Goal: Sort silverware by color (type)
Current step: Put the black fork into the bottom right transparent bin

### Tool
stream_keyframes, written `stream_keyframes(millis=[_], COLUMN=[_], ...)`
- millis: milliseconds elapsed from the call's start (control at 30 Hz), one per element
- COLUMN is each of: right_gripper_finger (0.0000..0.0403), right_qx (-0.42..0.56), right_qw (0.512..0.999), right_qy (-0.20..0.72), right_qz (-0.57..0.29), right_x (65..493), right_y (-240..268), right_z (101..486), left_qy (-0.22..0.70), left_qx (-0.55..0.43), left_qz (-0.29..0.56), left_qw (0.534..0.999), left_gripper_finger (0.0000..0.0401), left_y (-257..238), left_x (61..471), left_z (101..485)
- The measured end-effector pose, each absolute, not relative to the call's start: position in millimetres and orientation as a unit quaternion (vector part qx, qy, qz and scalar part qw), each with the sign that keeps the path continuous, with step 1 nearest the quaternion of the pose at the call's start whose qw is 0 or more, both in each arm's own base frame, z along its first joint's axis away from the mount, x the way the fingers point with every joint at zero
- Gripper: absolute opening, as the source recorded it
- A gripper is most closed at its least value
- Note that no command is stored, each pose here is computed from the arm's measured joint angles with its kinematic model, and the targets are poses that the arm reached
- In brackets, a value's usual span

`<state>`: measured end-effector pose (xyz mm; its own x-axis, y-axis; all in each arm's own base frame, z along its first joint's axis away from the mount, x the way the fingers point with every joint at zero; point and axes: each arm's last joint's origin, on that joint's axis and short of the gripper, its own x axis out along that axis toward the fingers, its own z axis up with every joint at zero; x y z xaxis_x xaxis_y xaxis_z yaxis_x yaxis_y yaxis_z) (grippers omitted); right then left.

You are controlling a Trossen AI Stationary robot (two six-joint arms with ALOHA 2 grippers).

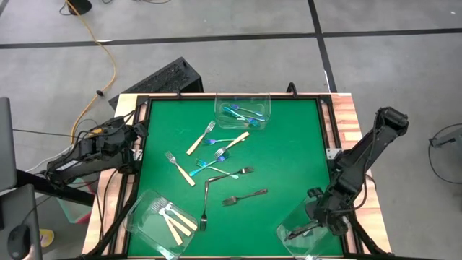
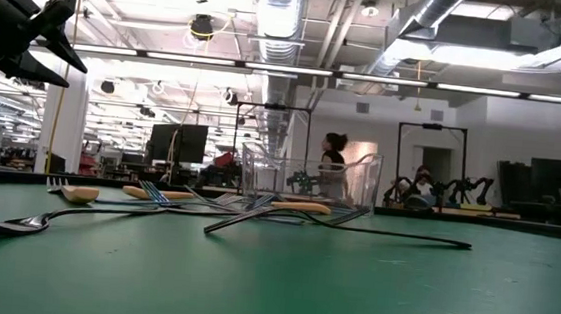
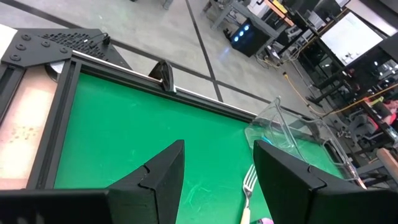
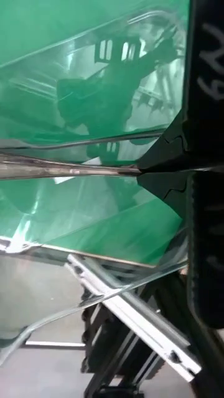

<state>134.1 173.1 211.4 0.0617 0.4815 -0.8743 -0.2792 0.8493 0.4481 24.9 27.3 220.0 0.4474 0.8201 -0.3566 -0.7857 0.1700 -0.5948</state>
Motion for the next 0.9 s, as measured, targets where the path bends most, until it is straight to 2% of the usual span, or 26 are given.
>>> stream_keyframes(millis=[300, 900], right_gripper_finger=[0.0006, 0.0005], right_qx=[0.036, 0.003], right_qw=[0.722, 0.689], right_qy=[0.626, 0.667], right_qz=[0.291, 0.284], right_x=[145, 149], right_y=[184, 202], right_z=[205, 171], left_qy=[-0.023, -0.023], left_qx=[-0.373, -0.373], left_qz=[0.525, 0.525], left_qw=[0.764, 0.765], left_gripper_finger=[0.0176, 0.0176], left_y=[27, 27], left_x=[25, 25], left_z=[220, 220])
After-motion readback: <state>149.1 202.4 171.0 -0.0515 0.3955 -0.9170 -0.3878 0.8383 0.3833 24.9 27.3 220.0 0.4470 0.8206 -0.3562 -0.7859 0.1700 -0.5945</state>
